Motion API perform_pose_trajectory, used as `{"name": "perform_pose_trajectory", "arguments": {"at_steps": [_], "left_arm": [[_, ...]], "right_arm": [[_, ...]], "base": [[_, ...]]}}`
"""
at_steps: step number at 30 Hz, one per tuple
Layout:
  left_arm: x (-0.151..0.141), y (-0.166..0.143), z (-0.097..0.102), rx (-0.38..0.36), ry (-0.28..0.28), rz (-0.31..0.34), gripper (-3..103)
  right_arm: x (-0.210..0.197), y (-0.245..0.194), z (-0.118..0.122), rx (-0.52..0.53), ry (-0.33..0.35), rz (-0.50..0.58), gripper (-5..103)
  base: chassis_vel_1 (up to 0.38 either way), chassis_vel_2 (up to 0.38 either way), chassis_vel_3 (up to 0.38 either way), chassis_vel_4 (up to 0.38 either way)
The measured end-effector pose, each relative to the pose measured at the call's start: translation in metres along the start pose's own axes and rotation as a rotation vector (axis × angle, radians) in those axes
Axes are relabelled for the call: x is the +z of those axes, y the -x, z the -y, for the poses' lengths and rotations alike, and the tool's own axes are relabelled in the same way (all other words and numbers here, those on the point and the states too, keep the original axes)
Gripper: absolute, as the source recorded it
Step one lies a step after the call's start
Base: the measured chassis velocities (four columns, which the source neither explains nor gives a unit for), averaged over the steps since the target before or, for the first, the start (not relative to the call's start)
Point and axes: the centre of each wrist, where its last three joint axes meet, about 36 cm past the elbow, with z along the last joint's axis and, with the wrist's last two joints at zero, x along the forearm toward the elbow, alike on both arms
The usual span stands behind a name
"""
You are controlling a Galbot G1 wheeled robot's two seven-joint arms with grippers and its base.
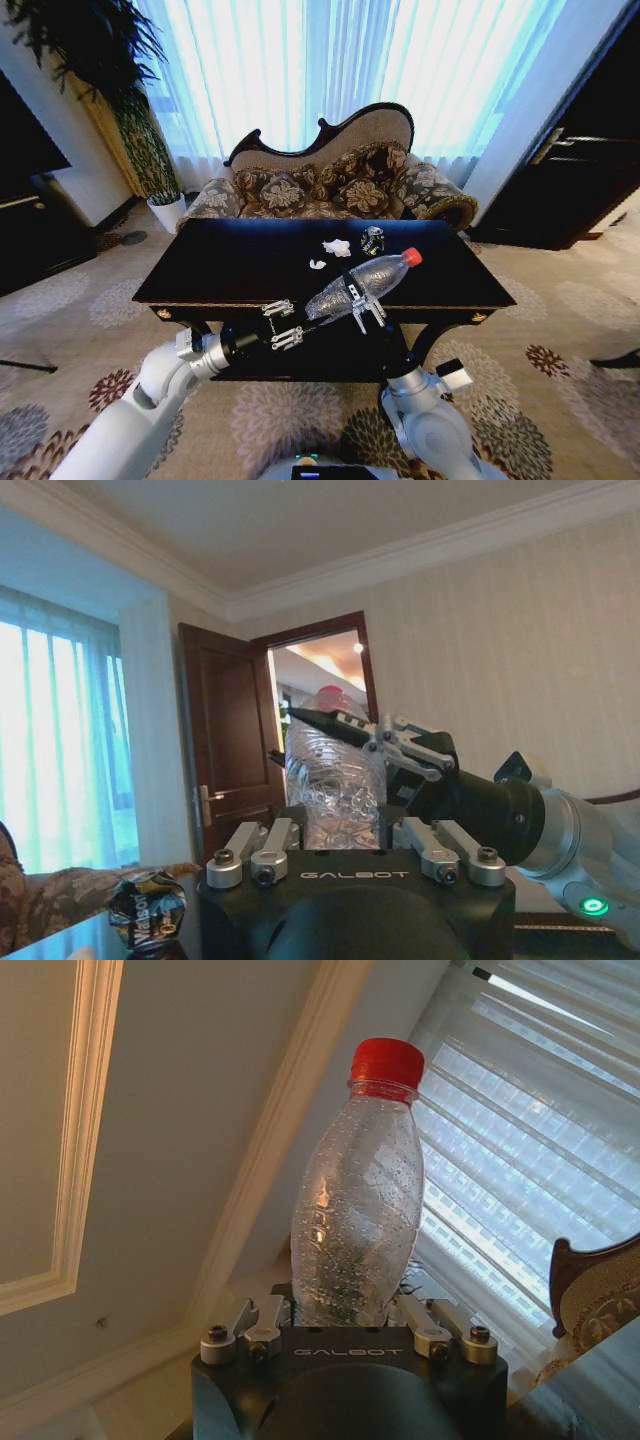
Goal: Move to the front of the table and place the trash on the table into the trash bin.
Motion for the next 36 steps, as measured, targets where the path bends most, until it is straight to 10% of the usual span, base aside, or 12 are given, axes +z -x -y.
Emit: {"name": "perform_pose_trajectory", "arguments": {"at_steps": [8, 16, 28, 36], "left_arm": [[-0.001, -0.015, 0.001, -0.083, 0.027, 0.036, 62], [-0.002, -0.061, 0.003, -0.456, 0.048, 0.135, 94], [-0.037, -0.092, -0.001, -0.915, 0.027, 0.335, 100], [-0.075, -0.119, -0.005, -1.071, 0.037, 0.402, 100]], "right_arm": [[-0.014, 0.0, 0.009, -0.005, -0.022, 0.033, 25], [-0.03, -0.007, 0.02, -0.073, -0.044, 0.072, 25], [-0.015, -0.034, 0.056, -0.236, -0.082, 0.02, 25], [0.004, -0.099, 0.154, -0.114, -0.29, -0.132, 25]], "base": [[0.0, 0.0, 0.0, 0.0], [0.0, 0.0, 0.0, 0.0], [0.0, 0.0, 0.0, 0.0], [0.0, 0.0, 0.0, 0.0]]}}
